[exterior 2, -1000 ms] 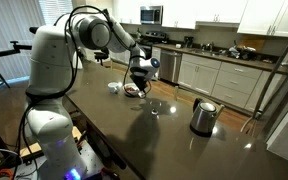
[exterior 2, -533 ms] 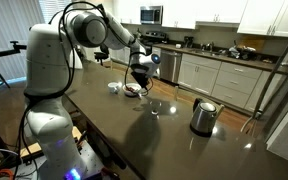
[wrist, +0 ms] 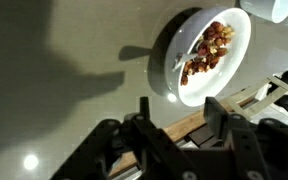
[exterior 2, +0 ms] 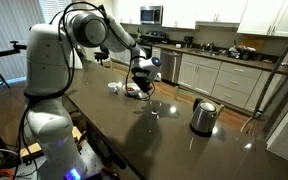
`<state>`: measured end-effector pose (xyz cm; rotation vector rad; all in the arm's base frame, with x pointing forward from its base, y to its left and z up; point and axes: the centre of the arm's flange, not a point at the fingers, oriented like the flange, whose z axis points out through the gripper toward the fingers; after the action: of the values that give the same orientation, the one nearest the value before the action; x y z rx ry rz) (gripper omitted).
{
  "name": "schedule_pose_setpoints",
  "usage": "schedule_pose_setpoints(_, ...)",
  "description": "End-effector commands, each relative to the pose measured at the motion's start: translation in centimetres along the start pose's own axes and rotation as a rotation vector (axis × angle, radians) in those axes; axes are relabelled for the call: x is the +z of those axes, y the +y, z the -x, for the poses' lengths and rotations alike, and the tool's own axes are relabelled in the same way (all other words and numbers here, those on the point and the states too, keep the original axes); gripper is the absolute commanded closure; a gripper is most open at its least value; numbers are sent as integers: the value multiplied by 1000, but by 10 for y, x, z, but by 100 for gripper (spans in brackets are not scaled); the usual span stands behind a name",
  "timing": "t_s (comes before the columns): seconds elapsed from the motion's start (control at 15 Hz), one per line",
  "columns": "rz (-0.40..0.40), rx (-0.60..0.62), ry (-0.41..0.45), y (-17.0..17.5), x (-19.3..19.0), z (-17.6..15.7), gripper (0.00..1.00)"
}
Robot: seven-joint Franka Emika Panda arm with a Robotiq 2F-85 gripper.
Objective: Scoop a spoonful of things from the bowl and put them in the glass
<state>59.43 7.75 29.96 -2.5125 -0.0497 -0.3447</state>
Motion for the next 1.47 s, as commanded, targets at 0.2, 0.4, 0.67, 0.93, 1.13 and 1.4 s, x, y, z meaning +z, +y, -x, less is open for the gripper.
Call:
schedule_pose_setpoints(0.2, -8, 25, 5, 3, 9, 5, 0)
schedule_pose_setpoints(0.4, -41, 82, 22, 1, 18, 8, 0)
schedule_pose_setpoints(0.67, -99, 153, 34, -2, 27, 13, 0)
schedule_pose_setpoints(0.93, -137, 211, 37, -8, 35, 21, 0)
schedule_pose_setpoints(1.13, -164, 242, 34, -13, 42, 29, 0)
schedule_pose_setpoints(1.4, -192, 276, 35, -20, 49, 39, 0)
